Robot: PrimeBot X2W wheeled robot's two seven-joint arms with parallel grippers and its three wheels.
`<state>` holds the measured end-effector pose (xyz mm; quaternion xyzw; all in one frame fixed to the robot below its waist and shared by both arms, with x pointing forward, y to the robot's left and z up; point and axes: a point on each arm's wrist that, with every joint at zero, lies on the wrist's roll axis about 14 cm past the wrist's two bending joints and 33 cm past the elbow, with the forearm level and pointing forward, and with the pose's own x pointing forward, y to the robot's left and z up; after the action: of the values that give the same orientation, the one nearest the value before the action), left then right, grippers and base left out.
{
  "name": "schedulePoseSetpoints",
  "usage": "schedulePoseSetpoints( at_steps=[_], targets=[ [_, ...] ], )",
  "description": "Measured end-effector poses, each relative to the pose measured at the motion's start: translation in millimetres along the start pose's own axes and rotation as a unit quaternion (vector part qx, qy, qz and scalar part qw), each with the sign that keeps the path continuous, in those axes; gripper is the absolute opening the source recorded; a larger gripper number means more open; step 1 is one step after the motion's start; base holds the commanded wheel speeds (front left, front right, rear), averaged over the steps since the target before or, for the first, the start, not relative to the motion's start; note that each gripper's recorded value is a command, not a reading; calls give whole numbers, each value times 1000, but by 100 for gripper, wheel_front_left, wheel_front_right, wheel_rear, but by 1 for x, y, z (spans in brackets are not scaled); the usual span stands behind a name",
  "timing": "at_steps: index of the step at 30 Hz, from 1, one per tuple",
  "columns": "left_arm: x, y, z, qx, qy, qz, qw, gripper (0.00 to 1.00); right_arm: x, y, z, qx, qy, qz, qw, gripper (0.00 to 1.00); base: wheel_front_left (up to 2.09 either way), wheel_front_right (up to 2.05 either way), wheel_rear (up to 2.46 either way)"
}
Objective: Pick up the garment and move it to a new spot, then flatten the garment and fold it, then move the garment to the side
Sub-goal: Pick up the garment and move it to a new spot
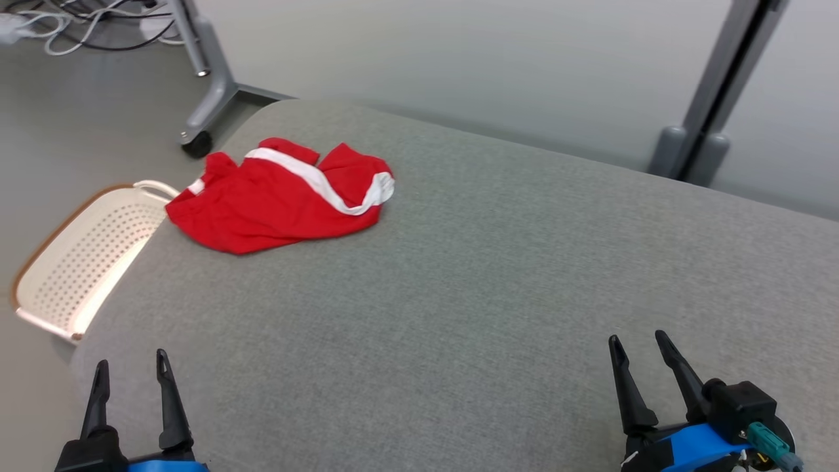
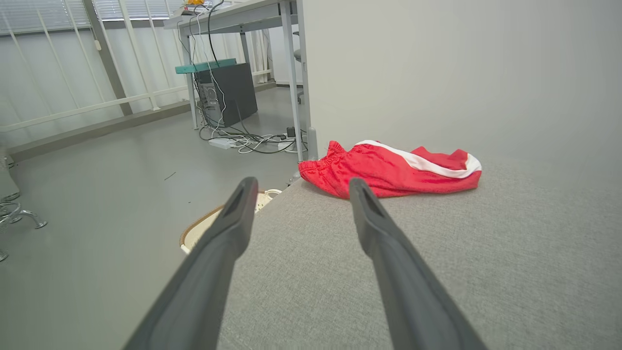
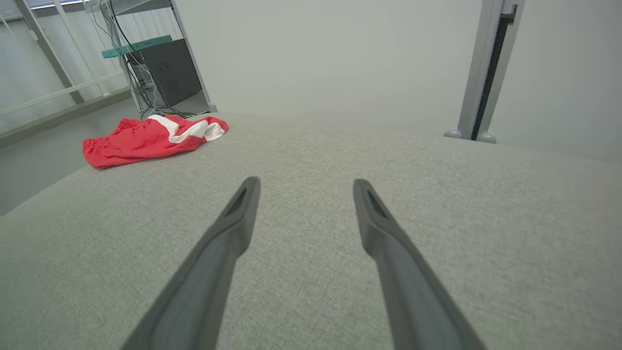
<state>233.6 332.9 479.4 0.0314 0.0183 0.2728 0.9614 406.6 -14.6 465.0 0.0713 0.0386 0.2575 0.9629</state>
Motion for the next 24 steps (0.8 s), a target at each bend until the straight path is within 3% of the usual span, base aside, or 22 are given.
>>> schedulePoseSetpoints(
  at_steps=[6,14,20,24],
  targets=[
    [-11,22,-3,6,9,35,999,100,12,17,-7,4,9,29,1000,100,0,0,0],
    [-13,27,-6,8,15,48,999,100,16,22,-11,4,15,39,999,100,0,0,0],
    [1,17,-5,6,15,37,999,100,14,7,-12,0,15,22,1000,100,0,0,0],
    [35,6,15,16,-14,13,1000,100,18,-11,-8,-6,8,5,1000,100,0,0,0]
  ],
)
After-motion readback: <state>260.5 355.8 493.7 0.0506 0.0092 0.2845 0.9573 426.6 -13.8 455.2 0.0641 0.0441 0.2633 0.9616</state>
